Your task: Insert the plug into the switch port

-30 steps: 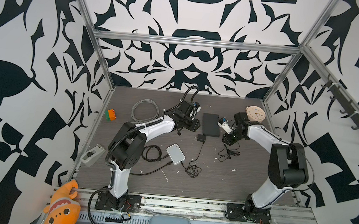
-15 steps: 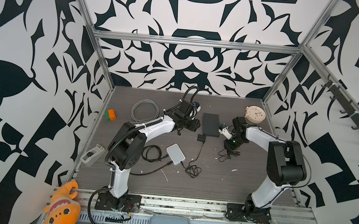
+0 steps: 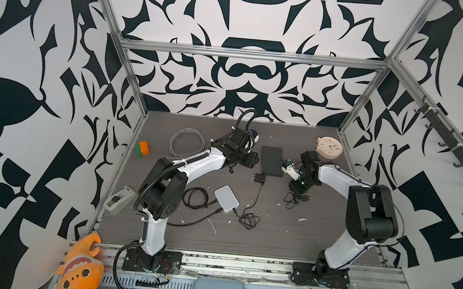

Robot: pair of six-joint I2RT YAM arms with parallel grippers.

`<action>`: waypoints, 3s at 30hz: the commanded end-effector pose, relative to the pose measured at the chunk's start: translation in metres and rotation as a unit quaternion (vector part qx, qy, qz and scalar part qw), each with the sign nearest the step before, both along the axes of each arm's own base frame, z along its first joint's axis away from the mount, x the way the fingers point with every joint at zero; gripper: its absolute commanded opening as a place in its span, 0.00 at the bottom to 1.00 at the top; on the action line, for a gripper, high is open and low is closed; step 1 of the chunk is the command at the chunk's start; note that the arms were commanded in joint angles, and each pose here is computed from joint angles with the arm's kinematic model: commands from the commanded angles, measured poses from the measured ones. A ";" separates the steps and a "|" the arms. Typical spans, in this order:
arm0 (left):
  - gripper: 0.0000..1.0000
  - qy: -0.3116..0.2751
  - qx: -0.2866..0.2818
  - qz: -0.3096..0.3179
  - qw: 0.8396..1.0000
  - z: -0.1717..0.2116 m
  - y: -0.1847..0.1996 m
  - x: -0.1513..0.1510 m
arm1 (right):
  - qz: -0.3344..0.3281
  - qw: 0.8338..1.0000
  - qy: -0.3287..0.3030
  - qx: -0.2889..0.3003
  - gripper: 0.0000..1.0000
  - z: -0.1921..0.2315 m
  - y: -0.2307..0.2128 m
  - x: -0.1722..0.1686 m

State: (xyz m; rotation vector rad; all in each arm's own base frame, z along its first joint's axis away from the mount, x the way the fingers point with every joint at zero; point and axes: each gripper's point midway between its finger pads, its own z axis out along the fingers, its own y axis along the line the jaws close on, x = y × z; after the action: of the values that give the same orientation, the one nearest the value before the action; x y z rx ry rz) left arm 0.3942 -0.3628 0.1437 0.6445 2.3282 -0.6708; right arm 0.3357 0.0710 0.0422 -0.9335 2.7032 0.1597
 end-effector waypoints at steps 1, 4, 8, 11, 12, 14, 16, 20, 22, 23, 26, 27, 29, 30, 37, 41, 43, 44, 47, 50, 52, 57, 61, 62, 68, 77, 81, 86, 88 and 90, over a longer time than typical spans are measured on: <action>0.52 0.019 0.003 0.011 1.000 -0.007 0.000 0.004 | 0.015 0.998 -0.053 0.036 0.06 0.041 0.009 0.013; 0.52 0.021 0.004 0.016 1.000 -0.012 -0.002 0.010 | 0.027 0.996 -0.074 0.044 0.06 0.052 0.010 0.020; 0.52 0.044 -0.015 0.024 0.999 -0.019 -0.011 0.019 | 0.008 0.994 -0.109 0.015 0.06 0.049 -0.007 0.047; 0.52 0.064 -0.024 0.036 0.997 -0.029 -0.018 0.025 | -0.018 0.993 -0.115 -0.019 0.06 0.037 -0.021 0.071; 0.53 0.072 -0.026 0.040 0.996 -0.034 -0.021 0.028 | -0.025 0.993 -0.110 -0.023 0.06 0.033 -0.023 0.076; 0.52 0.085 -0.023 0.049 0.995 -0.045 -0.024 0.032 | -0.043 0.993 -0.104 -0.024 0.06 0.027 -0.024 0.087; 0.52 0.097 -0.019 0.054 0.994 -0.057 -0.028 0.037 | -0.048 0.994 -0.096 -0.014 0.06 0.021 -0.019 0.094; 0.53 0.111 -0.014 0.062 0.992 -0.075 -0.034 0.048 | -0.011 0.996 -0.088 0.002 0.06 0.014 0.005 0.097; 0.53 0.117 -0.015 0.064 0.991 -0.081 -0.037 0.053 | 0.015 0.997 -0.075 0.008 0.06 0.010 0.018 0.094; 0.53 0.118 -0.017 0.064 0.991 -0.083 -0.039 0.056 | 0.026 0.997 -0.066 0.012 0.06 0.009 0.023 0.092; 0.54 0.117 -0.015 0.076 0.990 -0.088 -0.038 0.066 | 0.049 0.997 -0.050 0.034 0.05 0.006 0.038 0.088; 0.54 0.118 -0.014 0.081 0.990 -0.091 -0.036 0.070 | 0.058 0.996 -0.049 0.046 0.05 0.008 0.045 0.086; 0.54 0.117 -0.015 0.085 0.989 -0.093 -0.033 0.076 | 0.074 0.993 -0.047 0.074 0.04 0.013 0.058 0.082; 0.55 0.115 -0.016 0.085 0.990 -0.092 -0.032 0.080 | 0.087 0.991 -0.046 0.091 0.04 0.018 0.067 0.078; 0.55 0.100 -0.026 0.056 0.993 -0.092 -0.028 0.098 | 0.112 0.982 -0.063 0.140 0.04 0.033 0.086 0.079; 0.55 0.085 -0.007 0.036 0.996 -0.096 -0.028 0.101 | 0.076 0.989 -0.066 0.110 0.03 0.029 0.053 0.089; 0.55 0.077 -0.001 0.026 0.997 -0.096 -0.028 0.102 | 0.062 0.991 -0.070 0.094 0.03 0.027 0.035 0.093; 0.56 0.074 0.002 0.022 0.997 -0.098 -0.028 0.103 | 0.052 0.992 -0.076 0.088 0.03 0.028 0.024 0.098; 0.56 0.073 -0.011 0.008 0.997 -0.093 -0.033 0.105 | 0.044 0.993 -0.090 0.066 0.02 0.024 0.004 0.108; 0.57 0.069 -0.015 0.006 0.997 -0.093 -0.037 0.109 | 0.068 0.992 -0.093 0.051 0.02 0.015 0.002 0.115; 0.57 0.070 -0.012 0.013 0.997 -0.099 -0.037 0.113 | 0.085 0.989 -0.103 0.056 0.01 0.012 0.005 0.121; 0.58 0.083 -0.021 0.016 0.996 -0.110 -0.041 0.116 | 0.110 0.982 -0.133 0.075 0.01 0.008 0.015 0.139; 0.58 0.087 -0.038 0.002 0.995 -0.108 -0.049 0.115 | 0.141 0.976 -0.137 0.088 0.01 0.009 0.024 0.147; 0.58 0.091 -0.047 0.000 0.995 -0.107 -0.052 0.115 | 0.148 0.975 -0.139 0.091 0.01 0.009 0.026 0.148; 0.57 0.129 -0.071 -0.027 0.989 -0.112 -0.064 0.107 | 0.193 0.964 -0.156 0.092 0.01 0.006 0.032 0.155; 0.57 0.125 -0.089 -0.047 0.987 -0.105 -0.070 0.108 | 0.228 0.956 -0.159 0.095 0.00 -0.002 0.037 0.160; 0.57 0.129 -0.093 -0.050 0.986 -0.105 -0.071 0.107 | 0.240 0.952 -0.160 0.098 0.00 -0.004 0.039 0.156; 0.56 0.131 -0.097 -0.051 0.985 -0.105 -0.073 0.107 | 0.255 0.949 -0.154 0.102 0.00 -0.004 0.041 0.148; 0.56 0.132 -0.098 -0.051 0.985 -0.105 -0.073 0.107 | 0.259 0.948 -0.153 0.105 0.00 -0.004 0.043 0.147; 0.56 0.133 -0.099 -0.053 0.985 -0.105 -0.073 0.107 | 0.257 0.948 -0.156 0.107 0.00 -0.003 0.044 0.149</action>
State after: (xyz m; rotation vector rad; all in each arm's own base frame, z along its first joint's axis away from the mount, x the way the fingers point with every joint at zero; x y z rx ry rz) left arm 0.5096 -0.4309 0.0488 0.6092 2.4021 -1.0344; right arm 0.4858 0.1043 0.0271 -1.4124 2.1175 0.3262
